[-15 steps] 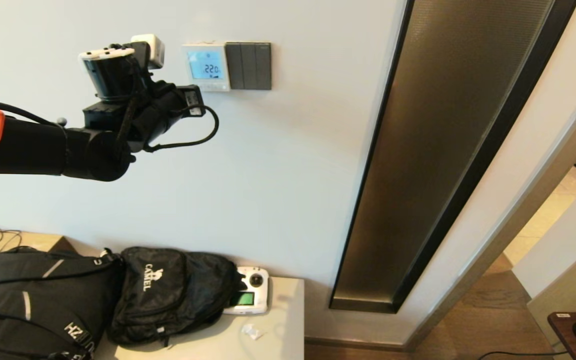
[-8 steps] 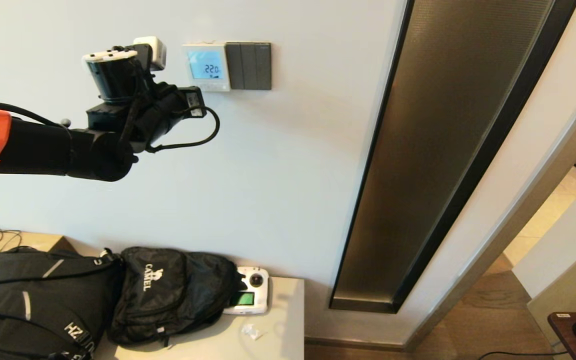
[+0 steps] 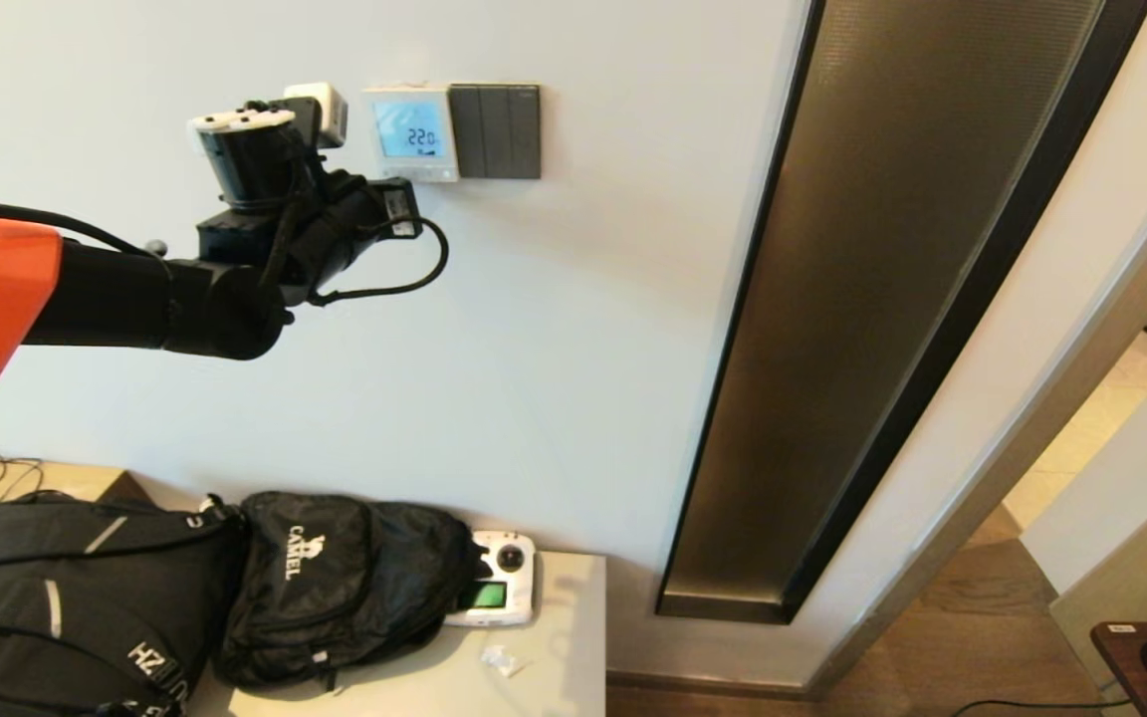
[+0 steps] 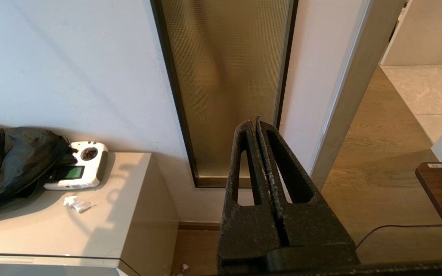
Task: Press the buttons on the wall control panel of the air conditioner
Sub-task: Press the temperature increase button
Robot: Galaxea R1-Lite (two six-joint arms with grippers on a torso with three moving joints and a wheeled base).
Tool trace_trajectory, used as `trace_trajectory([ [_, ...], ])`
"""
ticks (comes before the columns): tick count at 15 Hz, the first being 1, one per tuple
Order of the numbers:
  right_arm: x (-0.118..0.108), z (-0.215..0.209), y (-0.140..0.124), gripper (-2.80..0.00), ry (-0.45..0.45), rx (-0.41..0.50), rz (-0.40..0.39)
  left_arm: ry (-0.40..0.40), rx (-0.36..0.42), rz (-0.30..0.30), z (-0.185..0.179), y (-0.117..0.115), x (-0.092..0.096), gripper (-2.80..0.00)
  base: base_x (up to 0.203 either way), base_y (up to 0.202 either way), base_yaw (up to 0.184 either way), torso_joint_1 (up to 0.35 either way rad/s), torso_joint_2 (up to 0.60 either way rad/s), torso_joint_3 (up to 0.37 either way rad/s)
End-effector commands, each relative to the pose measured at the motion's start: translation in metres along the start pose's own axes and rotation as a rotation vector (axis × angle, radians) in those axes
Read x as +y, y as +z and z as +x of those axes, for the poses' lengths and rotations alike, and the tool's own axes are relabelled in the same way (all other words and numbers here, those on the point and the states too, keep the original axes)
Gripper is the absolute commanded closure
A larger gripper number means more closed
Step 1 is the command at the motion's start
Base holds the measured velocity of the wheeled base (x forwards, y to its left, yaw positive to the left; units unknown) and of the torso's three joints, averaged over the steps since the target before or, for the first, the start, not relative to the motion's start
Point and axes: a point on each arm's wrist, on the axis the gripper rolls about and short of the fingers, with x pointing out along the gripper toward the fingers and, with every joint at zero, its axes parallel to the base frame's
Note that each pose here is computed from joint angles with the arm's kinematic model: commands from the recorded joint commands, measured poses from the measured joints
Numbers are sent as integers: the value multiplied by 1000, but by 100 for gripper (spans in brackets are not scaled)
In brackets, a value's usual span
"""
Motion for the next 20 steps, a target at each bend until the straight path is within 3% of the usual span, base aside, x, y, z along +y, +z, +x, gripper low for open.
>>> trace_trajectory([
  [1, 0, 0, 0, 0, 0, 2, -1, 0, 3, -1, 5, -6, 0, 0, 0, 0, 0, 0, 0, 0],
  [10, 0, 0, 0, 0, 0, 2, 0, 2, 3, -1, 8, -3, 0, 0, 0, 0, 0, 0, 0, 0],
  [20, 0, 0, 0, 0, 0, 2, -1, 0, -17, -1, -15, 8, 1, 0, 0, 0, 0, 0, 0, 0],
])
